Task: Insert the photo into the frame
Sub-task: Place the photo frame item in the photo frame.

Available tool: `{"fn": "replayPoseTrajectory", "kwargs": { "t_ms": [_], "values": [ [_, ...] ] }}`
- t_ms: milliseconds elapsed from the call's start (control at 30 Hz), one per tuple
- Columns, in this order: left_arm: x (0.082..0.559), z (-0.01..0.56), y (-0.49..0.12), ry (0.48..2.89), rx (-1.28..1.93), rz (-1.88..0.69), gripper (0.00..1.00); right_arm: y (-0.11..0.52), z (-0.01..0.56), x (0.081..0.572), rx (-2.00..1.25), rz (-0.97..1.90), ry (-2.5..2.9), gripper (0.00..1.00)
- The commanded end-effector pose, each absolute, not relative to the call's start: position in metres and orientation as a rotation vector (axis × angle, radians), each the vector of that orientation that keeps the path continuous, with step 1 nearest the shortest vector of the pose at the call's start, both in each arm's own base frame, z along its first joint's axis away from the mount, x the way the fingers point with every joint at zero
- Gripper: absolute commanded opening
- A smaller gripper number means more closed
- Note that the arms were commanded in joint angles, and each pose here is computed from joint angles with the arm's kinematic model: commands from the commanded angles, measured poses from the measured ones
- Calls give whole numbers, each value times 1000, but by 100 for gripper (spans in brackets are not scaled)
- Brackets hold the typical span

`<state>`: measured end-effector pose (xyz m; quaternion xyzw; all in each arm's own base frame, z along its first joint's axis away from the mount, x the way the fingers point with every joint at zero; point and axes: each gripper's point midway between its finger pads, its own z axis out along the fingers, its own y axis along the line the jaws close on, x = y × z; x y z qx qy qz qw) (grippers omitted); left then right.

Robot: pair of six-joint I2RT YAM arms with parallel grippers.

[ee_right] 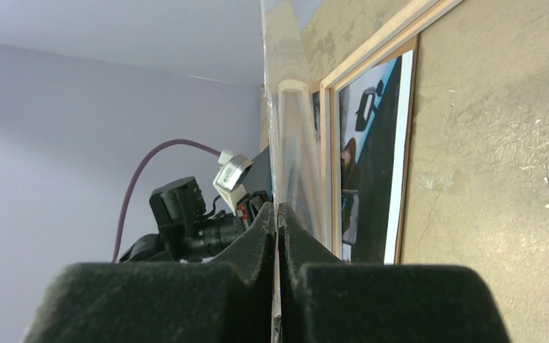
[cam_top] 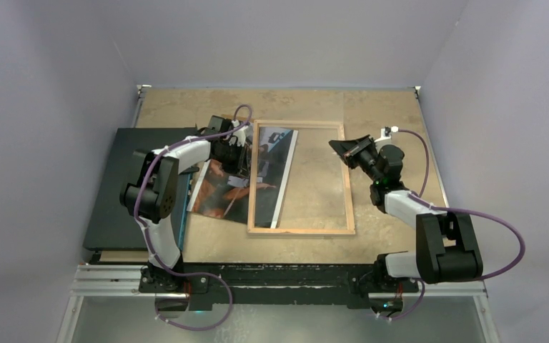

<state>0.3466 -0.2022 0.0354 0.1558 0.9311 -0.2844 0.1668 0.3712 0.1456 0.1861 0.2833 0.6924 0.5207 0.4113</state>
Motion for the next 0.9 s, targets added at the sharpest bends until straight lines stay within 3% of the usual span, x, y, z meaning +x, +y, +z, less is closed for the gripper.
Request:
{"fn": "replayPoseTrajectory", "kwargs": {
  "t_ms": [0,867],
  "values": [
    [352,47,-209,2595,454,-830,0,147,197,373,692,1320,1691,0],
    [356,52,-210,2579,455,-831,0,150,173,386,672,1244,1808,0]
  ]
}}
